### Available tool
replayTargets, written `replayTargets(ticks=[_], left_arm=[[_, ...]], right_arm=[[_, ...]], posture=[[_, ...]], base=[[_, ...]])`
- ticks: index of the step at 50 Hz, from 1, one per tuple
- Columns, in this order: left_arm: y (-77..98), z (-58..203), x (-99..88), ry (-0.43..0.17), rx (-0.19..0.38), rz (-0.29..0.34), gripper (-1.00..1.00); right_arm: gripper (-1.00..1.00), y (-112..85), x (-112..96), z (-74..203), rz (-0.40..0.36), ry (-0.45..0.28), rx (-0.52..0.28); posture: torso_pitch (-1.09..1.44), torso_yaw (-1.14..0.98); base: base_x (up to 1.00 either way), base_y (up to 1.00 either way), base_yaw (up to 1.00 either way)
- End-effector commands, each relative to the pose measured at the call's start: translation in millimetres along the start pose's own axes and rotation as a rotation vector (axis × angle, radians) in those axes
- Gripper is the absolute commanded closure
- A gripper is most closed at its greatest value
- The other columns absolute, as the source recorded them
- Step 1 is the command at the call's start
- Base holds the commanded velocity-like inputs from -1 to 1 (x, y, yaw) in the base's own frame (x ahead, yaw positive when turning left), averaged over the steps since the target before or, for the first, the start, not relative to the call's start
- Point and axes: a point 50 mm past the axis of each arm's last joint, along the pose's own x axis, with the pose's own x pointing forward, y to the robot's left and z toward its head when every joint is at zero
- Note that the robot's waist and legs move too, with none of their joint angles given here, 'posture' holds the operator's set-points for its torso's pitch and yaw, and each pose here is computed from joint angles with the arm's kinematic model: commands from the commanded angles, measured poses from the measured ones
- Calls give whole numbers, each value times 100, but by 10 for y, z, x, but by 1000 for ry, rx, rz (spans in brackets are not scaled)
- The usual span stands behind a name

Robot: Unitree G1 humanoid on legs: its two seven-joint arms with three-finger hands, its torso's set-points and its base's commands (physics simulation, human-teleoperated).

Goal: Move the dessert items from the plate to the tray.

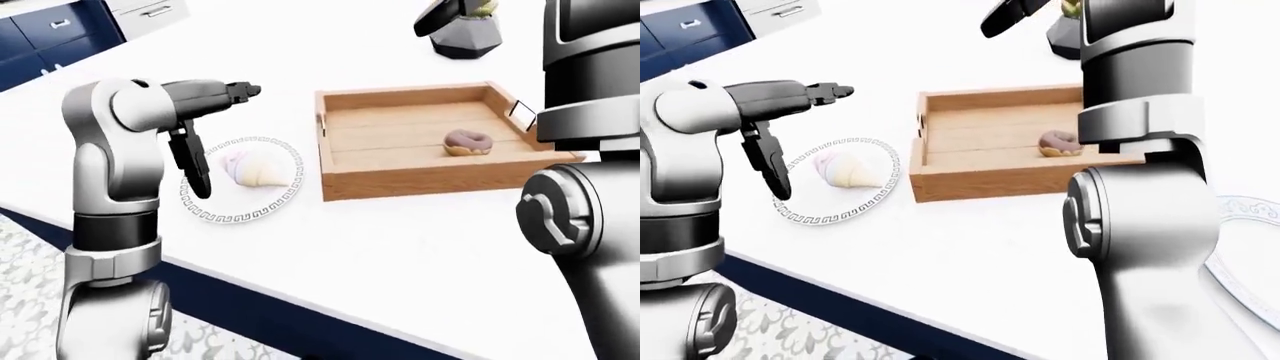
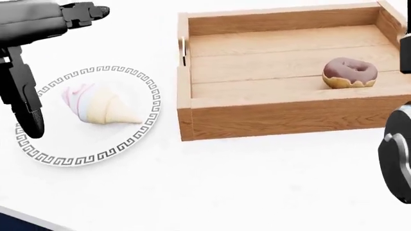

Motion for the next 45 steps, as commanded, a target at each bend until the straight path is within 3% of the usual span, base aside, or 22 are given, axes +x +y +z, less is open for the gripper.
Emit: replayTargets(ticks=[1,21,22,34,35,45], left_arm=[[157,81,-88,-12,41,81,-100],[87,244,270,-60,70,11,-100],[89,260,279,-67,67,12,-91],[51,307,339,-80,73,-13,-70],[49,309,346,-80,74,-13,-61],[7,344,377,-89,86,-22,-55]], right_arm=[[-100,-111,-92,228,-48,-86,-20],[-100,-78,-70,203,-42,-85,-17],[-100,-79,-70,192,-43,-82,-21],[-100,-87,-83,170,-46,-77,-16],[-100,-85,-85,176,-44,-79,-15],[-100,-96,-85,186,-47,-79,-15]], posture=[[0,39],[0,39],[0,39],[0,39],[0,39],[0,39]], base=[[0,0,0],[0,0,0],[0,0,0],[0,0,0],[0,0,0],[0,0,0]])
